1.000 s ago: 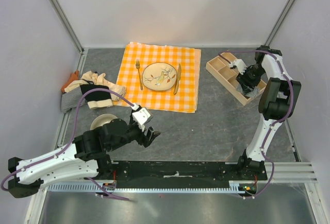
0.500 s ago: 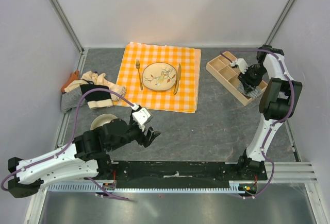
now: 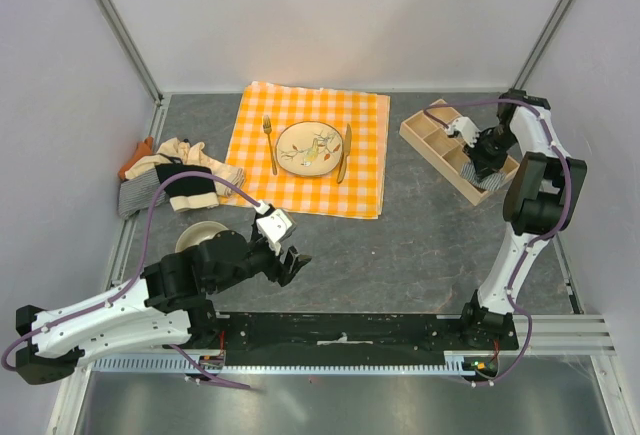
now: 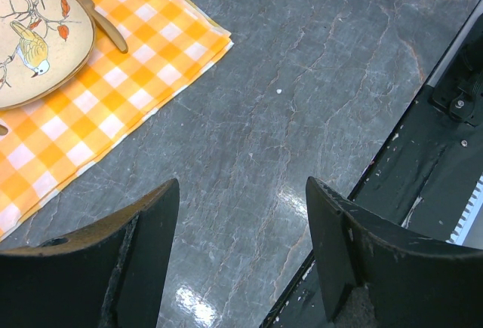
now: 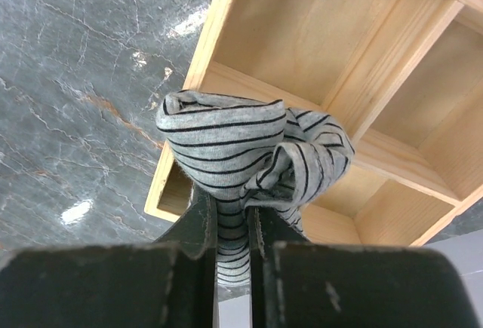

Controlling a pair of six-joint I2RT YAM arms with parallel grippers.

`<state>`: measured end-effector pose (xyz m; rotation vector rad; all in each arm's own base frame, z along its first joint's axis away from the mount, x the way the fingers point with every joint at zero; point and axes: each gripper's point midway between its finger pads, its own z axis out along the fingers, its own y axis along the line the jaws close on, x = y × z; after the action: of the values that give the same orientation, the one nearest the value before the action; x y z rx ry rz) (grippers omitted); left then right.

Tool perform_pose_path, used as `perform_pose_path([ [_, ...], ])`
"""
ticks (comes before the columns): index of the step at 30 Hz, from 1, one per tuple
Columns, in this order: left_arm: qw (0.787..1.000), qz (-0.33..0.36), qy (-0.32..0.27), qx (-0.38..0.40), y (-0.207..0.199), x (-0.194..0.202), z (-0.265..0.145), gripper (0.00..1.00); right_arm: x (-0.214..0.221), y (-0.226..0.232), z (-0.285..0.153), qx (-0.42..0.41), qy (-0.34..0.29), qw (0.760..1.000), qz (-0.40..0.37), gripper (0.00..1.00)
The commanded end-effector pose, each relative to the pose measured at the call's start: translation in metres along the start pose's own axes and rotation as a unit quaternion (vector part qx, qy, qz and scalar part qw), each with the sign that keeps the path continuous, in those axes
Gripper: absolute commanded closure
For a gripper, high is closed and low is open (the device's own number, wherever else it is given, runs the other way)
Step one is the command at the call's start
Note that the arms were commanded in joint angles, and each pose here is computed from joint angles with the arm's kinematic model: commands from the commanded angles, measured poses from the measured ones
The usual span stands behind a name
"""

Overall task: Roll the underwear
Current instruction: Place the underwear in the storage box.

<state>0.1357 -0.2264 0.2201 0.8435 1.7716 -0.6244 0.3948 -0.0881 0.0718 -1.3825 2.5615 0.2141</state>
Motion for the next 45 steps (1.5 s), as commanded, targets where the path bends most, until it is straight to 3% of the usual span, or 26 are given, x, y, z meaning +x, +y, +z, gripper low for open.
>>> perform_pose_path([
  [1,1.000,0.012,-0.021,0.002,0.000,-0.015,-0.003,0.26,0.029,0.007,0.020,-0.026,0.057,0.997,-0.042,1.00],
  [14,1.000,0.016,-0.012,-0.004,0.001,-0.011,0.001,0.26,0.065,0.040,0.089,-0.096,0.136,0.986,-0.034,1.00],
  [29,1.000,0.019,-0.009,-0.004,0.001,-0.009,0.004,0.26,0.095,0.068,0.122,-0.148,0.214,0.965,-0.006,1.00],
  [36,1.000,0.019,-0.010,-0.004,0.001,-0.009,0.003,0.26,0.070,0.053,0.105,-0.115,0.166,0.979,0.021,0.98],
  [45,1.000,0.016,-0.016,-0.001,0.001,-0.011,0.001,0.26,0.026,0.021,0.043,-0.058,0.103,0.993,0.021,0.81],
])
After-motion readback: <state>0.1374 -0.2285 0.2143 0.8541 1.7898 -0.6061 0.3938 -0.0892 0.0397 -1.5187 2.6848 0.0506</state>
